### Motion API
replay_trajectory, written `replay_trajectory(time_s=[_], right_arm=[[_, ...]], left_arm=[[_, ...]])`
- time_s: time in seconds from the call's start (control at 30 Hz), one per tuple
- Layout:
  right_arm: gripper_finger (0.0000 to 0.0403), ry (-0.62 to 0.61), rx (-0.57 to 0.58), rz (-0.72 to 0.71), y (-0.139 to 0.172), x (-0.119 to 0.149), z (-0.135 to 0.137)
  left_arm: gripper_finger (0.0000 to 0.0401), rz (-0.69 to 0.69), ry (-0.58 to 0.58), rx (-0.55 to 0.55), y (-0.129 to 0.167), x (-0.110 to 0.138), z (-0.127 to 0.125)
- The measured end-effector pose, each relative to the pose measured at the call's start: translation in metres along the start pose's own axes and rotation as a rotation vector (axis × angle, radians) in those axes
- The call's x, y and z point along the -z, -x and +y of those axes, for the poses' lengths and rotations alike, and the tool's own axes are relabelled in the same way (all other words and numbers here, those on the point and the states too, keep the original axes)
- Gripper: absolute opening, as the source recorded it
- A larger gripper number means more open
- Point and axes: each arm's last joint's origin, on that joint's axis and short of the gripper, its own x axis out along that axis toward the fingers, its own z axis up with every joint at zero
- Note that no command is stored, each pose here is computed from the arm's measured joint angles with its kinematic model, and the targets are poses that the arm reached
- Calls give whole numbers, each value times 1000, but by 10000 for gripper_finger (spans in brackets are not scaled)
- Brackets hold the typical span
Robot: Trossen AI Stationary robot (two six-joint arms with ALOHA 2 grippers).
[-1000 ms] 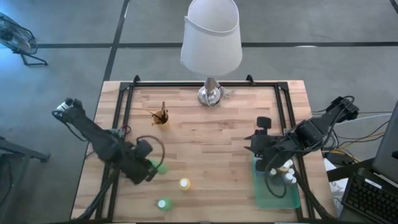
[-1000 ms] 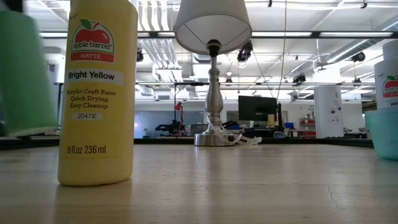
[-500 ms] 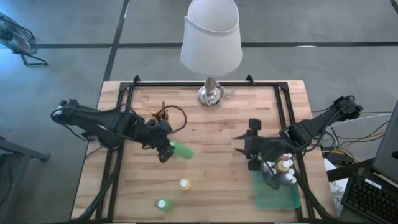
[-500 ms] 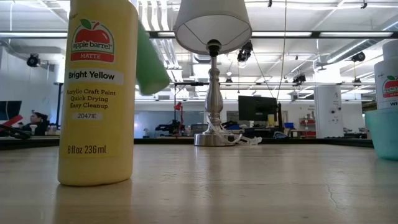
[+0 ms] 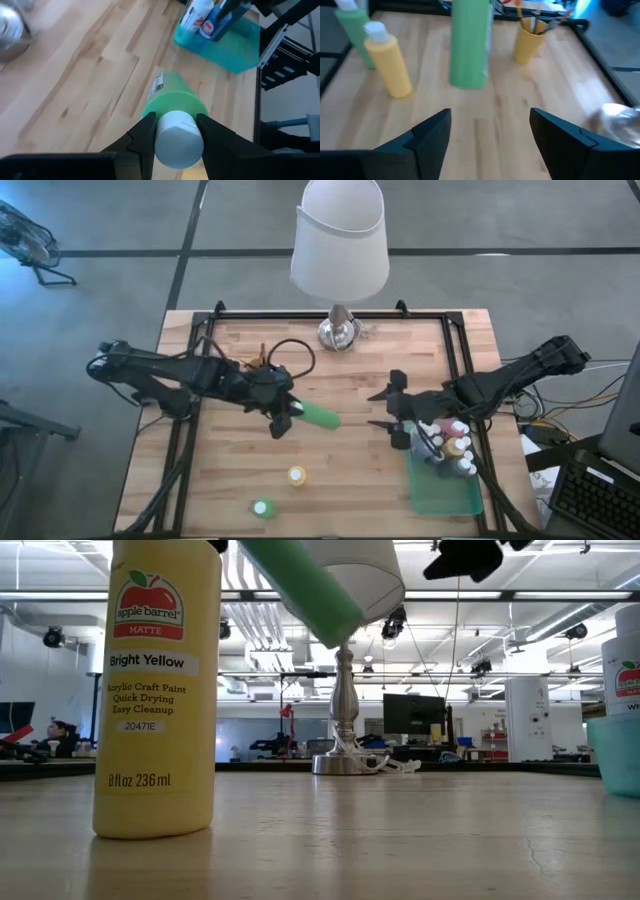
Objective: Pick & Place Paint Supplies
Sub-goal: Put the green paint bottle into the green bin
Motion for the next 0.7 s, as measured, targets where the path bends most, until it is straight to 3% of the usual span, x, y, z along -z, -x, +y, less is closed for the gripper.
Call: replay_trajectory(time_s=[0.17,0.47,0.7], right_arm=[[287,-26,-67,-25,-11,1,1],[317,-47,-71,9,-30,5,8],[317,-47,-92,46,-42,11,13]], left_arm=[[126,18,-81,3,-20,-8,-5],[126,10,-197,28,-43,-38,-24],[126,38,-274,18,-50,-60,-40]])
